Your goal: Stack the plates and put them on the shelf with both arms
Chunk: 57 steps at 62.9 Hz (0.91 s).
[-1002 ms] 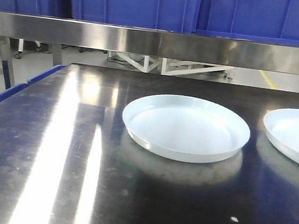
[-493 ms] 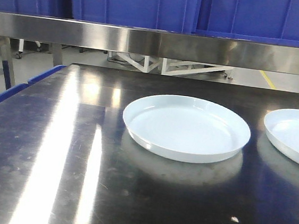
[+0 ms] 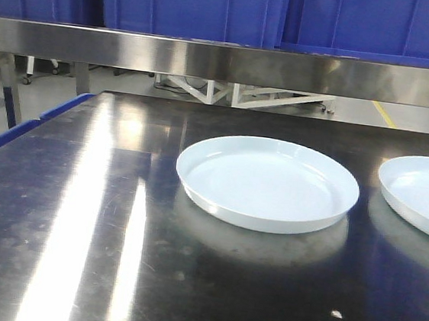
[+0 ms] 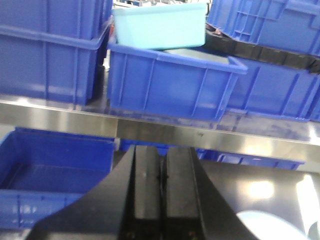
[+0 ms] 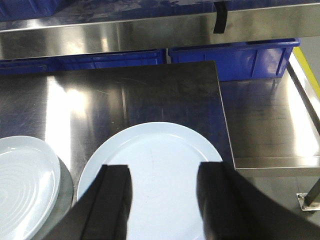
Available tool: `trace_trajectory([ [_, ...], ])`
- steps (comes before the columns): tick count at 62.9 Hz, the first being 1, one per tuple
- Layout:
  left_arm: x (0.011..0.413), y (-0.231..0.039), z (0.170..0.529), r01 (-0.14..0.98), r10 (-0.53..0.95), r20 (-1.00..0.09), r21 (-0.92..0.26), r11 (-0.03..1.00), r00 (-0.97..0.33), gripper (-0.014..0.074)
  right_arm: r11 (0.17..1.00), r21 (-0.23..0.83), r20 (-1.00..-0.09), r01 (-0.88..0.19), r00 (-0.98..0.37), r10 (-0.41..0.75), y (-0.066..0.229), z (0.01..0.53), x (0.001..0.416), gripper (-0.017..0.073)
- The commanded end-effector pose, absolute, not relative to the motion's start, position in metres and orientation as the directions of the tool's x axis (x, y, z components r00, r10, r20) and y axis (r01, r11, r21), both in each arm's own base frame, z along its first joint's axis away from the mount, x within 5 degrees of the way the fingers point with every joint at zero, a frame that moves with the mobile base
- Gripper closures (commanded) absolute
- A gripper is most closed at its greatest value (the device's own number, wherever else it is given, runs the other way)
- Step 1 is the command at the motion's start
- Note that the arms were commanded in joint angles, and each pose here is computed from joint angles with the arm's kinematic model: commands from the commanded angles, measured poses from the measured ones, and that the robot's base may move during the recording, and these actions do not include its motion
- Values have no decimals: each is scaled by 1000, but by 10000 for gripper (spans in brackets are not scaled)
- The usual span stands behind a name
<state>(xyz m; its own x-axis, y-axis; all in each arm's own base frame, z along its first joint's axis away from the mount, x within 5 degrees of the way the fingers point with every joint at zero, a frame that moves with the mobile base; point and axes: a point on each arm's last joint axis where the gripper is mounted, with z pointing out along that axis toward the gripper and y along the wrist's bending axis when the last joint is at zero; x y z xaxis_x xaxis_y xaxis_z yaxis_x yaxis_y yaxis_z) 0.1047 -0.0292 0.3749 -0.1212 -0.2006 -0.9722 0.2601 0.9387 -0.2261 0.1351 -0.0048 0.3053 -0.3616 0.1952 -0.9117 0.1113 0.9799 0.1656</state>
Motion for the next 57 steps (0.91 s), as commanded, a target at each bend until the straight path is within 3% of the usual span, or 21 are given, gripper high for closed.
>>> trace_trajectory([
  [1,99,-25,371,251,-220,-975,-220,943,-30,501,983,160,-949,91,-259,178,-5,324,138,135],
  [28,94,-22,277,200,-168,-974,-197,960,-150,507,983,158,-945,95,-273,179,-5,323,138,135],
  [57,95,-21,276,196,-172,-976,-196,961,-133,507,983,158,-945,95,-273,179,-5,323,138,135],
])
